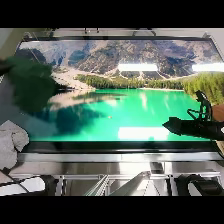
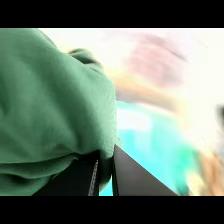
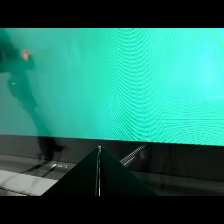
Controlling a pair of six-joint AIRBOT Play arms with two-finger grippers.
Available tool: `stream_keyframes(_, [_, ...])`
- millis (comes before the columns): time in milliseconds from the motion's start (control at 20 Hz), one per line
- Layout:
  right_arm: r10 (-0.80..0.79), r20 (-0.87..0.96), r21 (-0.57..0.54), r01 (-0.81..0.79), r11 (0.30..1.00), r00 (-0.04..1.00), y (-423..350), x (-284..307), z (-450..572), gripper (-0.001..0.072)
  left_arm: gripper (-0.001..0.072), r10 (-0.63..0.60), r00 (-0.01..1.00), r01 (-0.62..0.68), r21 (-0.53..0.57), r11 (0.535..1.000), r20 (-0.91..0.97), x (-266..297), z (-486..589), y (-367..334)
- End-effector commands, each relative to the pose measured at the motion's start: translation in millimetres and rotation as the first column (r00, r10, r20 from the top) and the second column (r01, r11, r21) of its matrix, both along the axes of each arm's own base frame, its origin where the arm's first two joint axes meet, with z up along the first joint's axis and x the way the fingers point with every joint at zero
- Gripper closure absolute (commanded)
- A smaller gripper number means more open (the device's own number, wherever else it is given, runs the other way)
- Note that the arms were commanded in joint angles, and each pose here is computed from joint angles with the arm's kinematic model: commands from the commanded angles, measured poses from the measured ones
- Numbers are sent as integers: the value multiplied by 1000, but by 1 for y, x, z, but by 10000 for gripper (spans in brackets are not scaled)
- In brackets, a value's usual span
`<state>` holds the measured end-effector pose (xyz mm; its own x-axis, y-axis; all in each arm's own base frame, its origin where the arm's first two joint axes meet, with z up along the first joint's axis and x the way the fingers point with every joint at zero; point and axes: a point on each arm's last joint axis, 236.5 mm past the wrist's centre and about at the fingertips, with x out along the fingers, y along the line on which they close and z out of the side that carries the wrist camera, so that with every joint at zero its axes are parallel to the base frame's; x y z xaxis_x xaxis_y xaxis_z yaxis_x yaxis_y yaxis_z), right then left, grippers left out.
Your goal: Fold the shirts.
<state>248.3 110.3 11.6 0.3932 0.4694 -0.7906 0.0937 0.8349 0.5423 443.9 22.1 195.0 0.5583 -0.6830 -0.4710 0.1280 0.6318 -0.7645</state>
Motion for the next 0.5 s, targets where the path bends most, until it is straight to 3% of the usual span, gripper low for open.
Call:
stream_keyframes(0, [1, -1, 0, -1, 1000, 1000, 0, 0, 0, 689, 678, -335, 933, 348, -88, 933, 134, -21, 57, -139])
stream_keyframes(200, [1, -1, 0, -1, 1000, 1000, 0, 0, 0, 689, 676, -507, 861, 507, -120, 853, 37, -33, 13, -227])
stream_keyframes(250, [1, -1, 0, -1, 1000, 1000, 0, 0, 0, 689, 592, -535, 845, 531, -126, 838, -6, -37, -6, -241])
stream_keyframes(300, [1, -1, 0, -1, 1000, 1000, 0, 0, 0, 689, 438, -563, 824, 553, -133, 823, -57, -42, -28, -253])
stream_keyframes(450, [1, -2, 0, -1, 1000, 1000, 0, 0, 0, 689, 429, -615, 761, 595, -157, 788, -204, -55, -87, -270])
